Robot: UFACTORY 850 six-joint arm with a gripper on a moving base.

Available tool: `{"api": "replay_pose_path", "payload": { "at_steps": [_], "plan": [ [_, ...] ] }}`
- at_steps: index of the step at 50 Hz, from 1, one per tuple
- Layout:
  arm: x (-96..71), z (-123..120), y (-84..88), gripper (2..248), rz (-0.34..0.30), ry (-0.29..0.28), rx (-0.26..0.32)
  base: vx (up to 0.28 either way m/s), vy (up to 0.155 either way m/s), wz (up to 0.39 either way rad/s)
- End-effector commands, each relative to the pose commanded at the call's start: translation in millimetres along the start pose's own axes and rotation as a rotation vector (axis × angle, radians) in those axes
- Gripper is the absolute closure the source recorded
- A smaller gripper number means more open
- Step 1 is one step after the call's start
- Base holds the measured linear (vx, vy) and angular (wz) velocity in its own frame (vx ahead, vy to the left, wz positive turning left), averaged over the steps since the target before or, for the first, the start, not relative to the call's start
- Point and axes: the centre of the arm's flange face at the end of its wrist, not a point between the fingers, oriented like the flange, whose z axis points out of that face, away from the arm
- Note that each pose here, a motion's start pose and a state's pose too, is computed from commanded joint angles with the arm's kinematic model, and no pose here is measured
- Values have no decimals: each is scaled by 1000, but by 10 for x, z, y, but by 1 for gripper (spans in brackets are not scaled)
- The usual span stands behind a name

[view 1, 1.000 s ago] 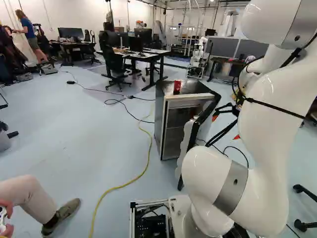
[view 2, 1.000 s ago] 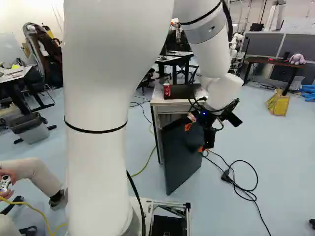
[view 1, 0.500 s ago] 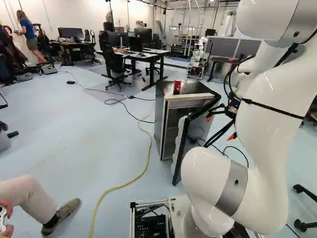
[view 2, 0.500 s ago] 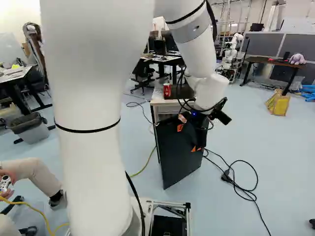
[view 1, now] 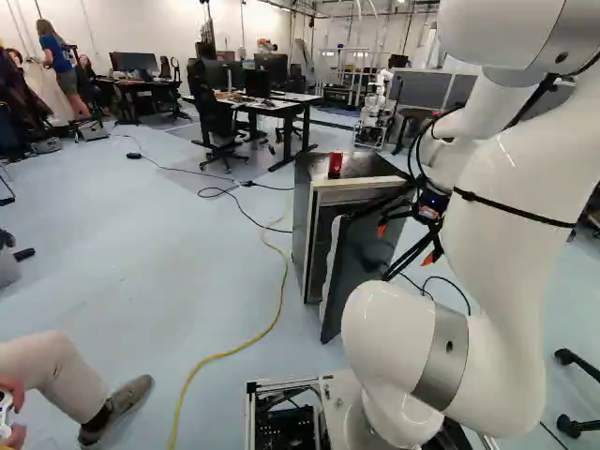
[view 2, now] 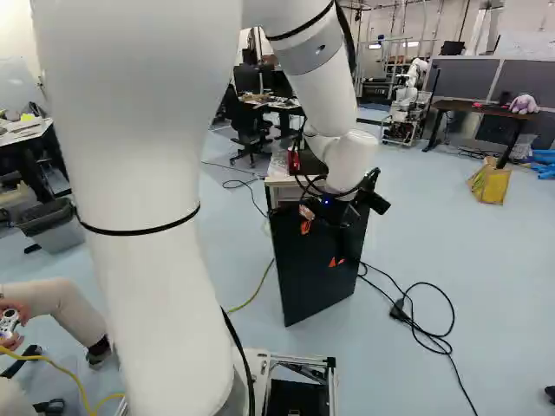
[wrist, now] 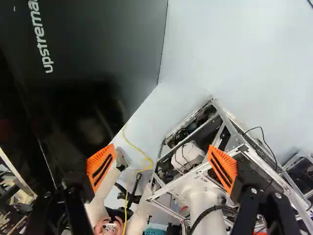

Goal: Grab a drink from the fridge

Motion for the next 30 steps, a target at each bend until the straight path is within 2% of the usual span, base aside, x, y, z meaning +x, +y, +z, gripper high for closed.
{"api": "replay_pose_path", "payload": {
  "at_steps": [30],
  "plan": [
    [-303, 127, -356, 3, -174, 129, -56, 0, 0, 0]
  ]
}}
